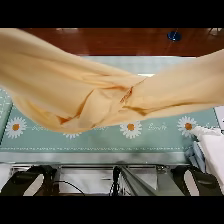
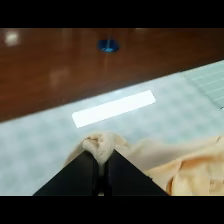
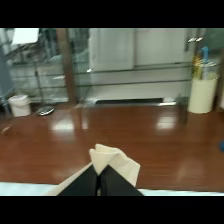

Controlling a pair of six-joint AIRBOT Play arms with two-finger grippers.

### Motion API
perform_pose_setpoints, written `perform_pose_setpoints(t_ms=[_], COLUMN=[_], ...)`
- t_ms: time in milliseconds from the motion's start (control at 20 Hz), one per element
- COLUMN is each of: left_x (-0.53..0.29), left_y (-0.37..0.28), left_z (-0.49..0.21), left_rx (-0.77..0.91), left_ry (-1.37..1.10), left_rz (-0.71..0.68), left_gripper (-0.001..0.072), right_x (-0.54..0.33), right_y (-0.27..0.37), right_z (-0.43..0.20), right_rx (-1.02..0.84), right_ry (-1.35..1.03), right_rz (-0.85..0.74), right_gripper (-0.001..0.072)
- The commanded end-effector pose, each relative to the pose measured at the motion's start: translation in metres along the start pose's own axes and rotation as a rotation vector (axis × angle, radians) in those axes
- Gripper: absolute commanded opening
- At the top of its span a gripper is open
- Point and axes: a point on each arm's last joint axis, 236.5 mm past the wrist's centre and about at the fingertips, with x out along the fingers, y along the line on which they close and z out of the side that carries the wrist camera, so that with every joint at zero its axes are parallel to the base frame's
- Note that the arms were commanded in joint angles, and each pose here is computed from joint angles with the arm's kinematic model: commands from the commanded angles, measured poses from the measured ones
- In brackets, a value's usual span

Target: Fold the shirts.

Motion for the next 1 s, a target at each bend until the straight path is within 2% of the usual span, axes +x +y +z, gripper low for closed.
perform_pose_setpoints(t_ms=[0,250,400,750,850,950], left_x=[-0.024,-0.043,-0.05,-0.055,-0.058,-0.062], left_y=[0.028,0.051,0.053,0.05,0.047,0.046], left_z=[-0.049,-0.092,-0.092,-0.091,-0.091,-0.091], left_rx=[-0.064,-0.113,-0.134,-0.136,-0.134,-0.147], left_ry=[0.175,0.355,0.336,0.318,0.31,0.299], left_rz=[0.158,0.283,0.307,0.303,0.3,0.303], left_gripper=[0.0032,0.0031,0.0031,0.003,0.003,0.003], right_x=[-0.024,-0.05,-0.05,-0.067,-0.074,-0.08], right_y=[-0.029,-0.078,-0.073,-0.053,-0.057,-0.07], right_z=[0.0,-0.072,-0.065,0.009,-0.003,-0.042], right_rx=[-0.031,-0.062,-0.066,-0.11,-0.109,-0.128], right_ry=[0.047,0.379,0.356,0.112,0.201,0.397], right_rz=[-0.166,-0.373,-0.354,-0.335,-0.356,-0.394], right_gripper=[0.0023,0.0023,0.0023,0.0023,0.0023,0.0023])
